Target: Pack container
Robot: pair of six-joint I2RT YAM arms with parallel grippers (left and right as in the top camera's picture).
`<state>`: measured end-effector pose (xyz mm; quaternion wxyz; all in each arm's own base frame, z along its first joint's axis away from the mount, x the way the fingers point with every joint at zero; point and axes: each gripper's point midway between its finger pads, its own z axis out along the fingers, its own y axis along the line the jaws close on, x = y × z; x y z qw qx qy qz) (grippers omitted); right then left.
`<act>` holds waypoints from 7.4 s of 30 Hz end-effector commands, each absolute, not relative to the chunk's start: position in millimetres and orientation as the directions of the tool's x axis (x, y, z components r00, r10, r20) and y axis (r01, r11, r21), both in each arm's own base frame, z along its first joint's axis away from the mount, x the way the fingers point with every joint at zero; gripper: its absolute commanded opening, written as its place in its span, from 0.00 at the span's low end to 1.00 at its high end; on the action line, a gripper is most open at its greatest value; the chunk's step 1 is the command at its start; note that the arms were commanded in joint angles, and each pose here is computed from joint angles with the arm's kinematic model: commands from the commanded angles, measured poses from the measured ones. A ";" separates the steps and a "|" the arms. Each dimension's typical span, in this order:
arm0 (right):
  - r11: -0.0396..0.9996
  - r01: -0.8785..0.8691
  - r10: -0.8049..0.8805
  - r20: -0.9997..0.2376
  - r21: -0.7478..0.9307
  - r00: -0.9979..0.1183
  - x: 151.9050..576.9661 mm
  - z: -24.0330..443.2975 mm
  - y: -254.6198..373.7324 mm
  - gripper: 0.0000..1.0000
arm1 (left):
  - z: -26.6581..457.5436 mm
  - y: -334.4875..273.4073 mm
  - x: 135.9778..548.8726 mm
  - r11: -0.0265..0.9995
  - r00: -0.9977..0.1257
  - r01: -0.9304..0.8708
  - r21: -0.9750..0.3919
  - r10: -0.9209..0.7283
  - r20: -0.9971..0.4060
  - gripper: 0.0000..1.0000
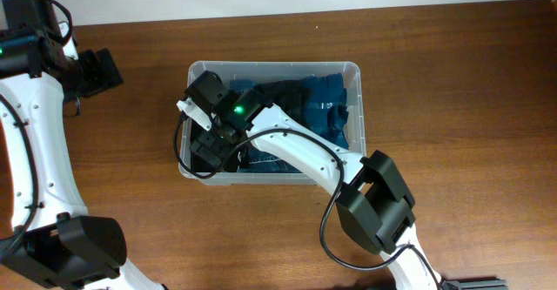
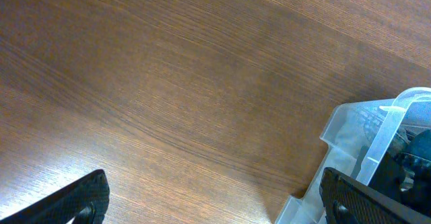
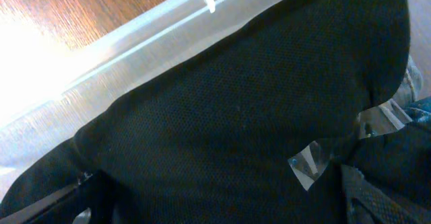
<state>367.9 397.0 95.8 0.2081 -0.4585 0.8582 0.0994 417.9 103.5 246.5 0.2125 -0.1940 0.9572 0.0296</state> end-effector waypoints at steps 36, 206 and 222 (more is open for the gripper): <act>0.663 -0.744 -0.314 -0.933 -0.084 -0.174 80.9 474.5 86.5 0.99 | 252.1 103.0 418.1 0.922 -0.826 -0.386 -0.037 -0.364 -0.431 0.99; 0.991 -0.104 -0.088 -0.995 -0.083 -0.046 244.9 161.4 6.7 0.98 | 125.8 47.8 197.9 0.929 -0.925 -0.370 0.022 -0.366 -0.101 1.00; 0.991 -0.104 -0.088 -0.995 -0.083 -0.046 244.9 161.4 6.8 0.98 | 69.2 26.1 278.4 0.945 -0.775 -0.227 -0.236 -0.323 -0.544 0.99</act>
